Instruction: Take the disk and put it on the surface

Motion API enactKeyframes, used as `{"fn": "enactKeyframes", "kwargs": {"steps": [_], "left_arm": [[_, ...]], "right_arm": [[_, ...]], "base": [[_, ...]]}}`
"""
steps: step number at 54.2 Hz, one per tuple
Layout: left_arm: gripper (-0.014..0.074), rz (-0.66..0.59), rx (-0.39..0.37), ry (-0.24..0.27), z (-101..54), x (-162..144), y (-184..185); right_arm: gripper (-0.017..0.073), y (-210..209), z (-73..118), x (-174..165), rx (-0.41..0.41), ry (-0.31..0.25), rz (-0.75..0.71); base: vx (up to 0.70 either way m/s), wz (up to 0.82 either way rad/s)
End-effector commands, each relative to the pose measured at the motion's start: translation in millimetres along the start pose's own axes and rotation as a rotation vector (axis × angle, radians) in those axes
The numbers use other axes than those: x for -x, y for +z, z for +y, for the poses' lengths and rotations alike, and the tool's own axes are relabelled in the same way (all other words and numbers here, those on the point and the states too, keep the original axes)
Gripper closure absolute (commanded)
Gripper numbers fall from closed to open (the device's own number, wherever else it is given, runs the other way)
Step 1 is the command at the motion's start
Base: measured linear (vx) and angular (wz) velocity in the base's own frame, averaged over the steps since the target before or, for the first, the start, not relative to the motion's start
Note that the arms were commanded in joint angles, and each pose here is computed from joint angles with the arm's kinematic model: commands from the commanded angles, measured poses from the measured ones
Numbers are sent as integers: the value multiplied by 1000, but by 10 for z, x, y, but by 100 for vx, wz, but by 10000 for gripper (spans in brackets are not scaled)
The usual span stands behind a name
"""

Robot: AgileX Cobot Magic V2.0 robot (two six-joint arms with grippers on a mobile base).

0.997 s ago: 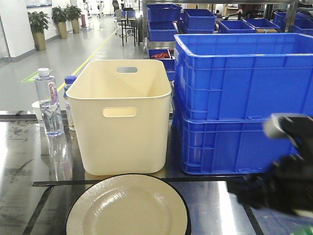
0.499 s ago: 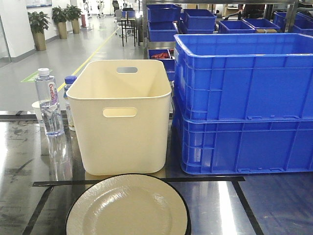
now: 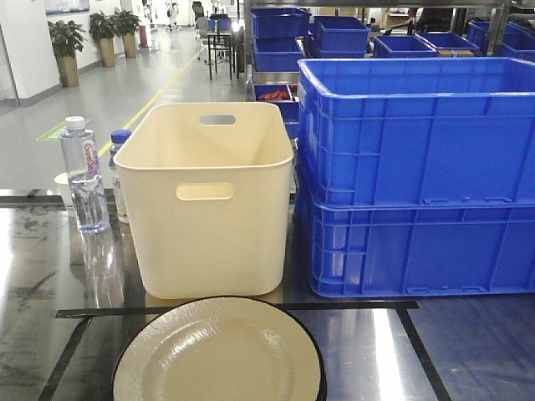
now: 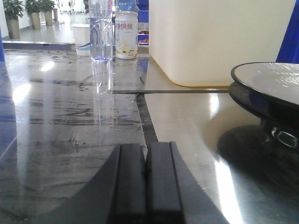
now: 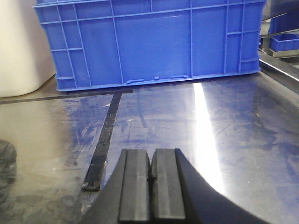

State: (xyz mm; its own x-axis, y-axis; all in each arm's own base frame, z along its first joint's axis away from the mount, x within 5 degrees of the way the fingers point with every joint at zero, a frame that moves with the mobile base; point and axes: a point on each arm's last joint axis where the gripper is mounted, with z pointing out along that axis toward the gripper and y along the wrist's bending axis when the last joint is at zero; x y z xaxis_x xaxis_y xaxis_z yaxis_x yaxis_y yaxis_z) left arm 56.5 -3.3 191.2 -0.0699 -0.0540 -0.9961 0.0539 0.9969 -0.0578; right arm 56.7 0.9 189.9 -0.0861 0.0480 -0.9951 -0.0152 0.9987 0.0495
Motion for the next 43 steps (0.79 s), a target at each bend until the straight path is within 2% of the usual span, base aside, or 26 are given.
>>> {"fn": "enactKeyframes", "kwargs": {"steps": [1, 43], "left_arm": [[601, -111, -10, -7, -10, 145, -27], [601, -111, -10, -7, -10, 145, -27]], "right_arm": [[567, 2, 4, 52, 4, -21, -78], [567, 2, 4, 48, 3, -21, -75]], "base": [[0, 0], [0, 0]]}}
